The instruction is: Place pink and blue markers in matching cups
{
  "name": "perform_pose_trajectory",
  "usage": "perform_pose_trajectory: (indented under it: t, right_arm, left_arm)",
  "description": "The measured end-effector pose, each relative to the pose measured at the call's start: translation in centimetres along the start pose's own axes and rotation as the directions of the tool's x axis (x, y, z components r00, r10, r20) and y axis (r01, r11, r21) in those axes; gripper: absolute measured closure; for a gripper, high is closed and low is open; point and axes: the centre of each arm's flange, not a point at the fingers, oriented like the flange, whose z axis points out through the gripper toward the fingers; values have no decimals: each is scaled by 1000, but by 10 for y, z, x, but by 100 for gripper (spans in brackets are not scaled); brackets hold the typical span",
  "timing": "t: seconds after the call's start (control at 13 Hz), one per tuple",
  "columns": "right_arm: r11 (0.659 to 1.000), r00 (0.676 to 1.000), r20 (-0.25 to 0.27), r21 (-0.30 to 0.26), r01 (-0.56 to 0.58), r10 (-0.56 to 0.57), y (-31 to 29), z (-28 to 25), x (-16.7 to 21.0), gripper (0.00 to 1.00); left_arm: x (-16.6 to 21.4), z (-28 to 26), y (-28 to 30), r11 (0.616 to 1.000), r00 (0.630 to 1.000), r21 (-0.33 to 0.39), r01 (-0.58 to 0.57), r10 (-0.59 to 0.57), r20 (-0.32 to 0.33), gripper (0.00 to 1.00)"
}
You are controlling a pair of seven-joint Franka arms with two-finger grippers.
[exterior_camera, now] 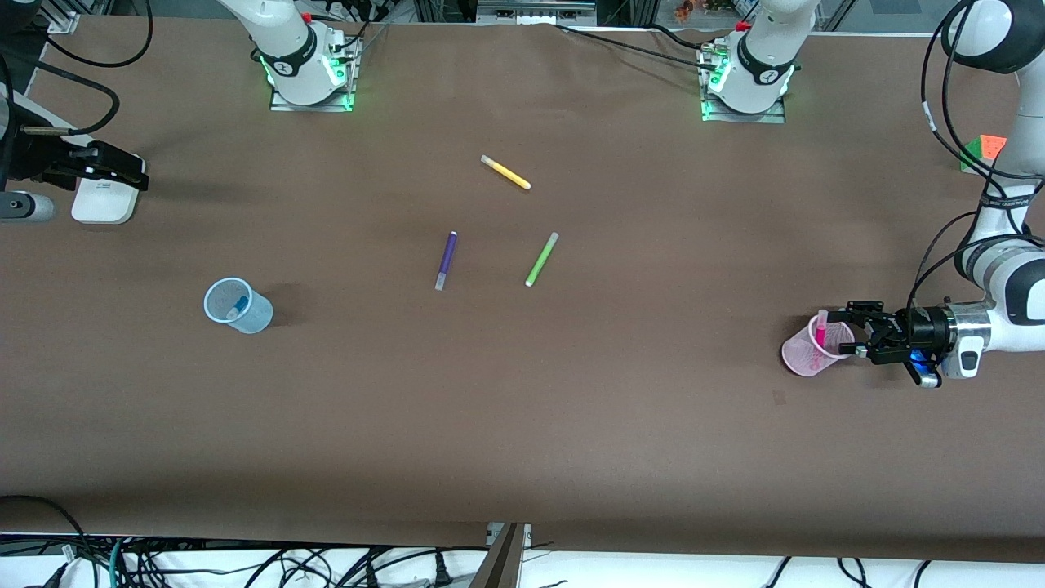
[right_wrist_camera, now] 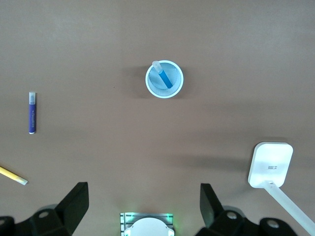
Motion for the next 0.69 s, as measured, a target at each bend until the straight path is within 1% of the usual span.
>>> perform_pose_trajectory:
  t: [0.54, 0.69]
  right_arm:
    - [1000, 1000, -1, -2, 18, -18, -10, 0, 0, 0]
    - [1000, 1000, -1, -3, 25, -25, -14, 0, 0, 0]
  left_arm:
    - [-12, -12, 38, 997, 996, -6, 82, -82, -35, 0]
    - [-31, -15, 68, 992, 991, -11, 128, -128, -41, 0]
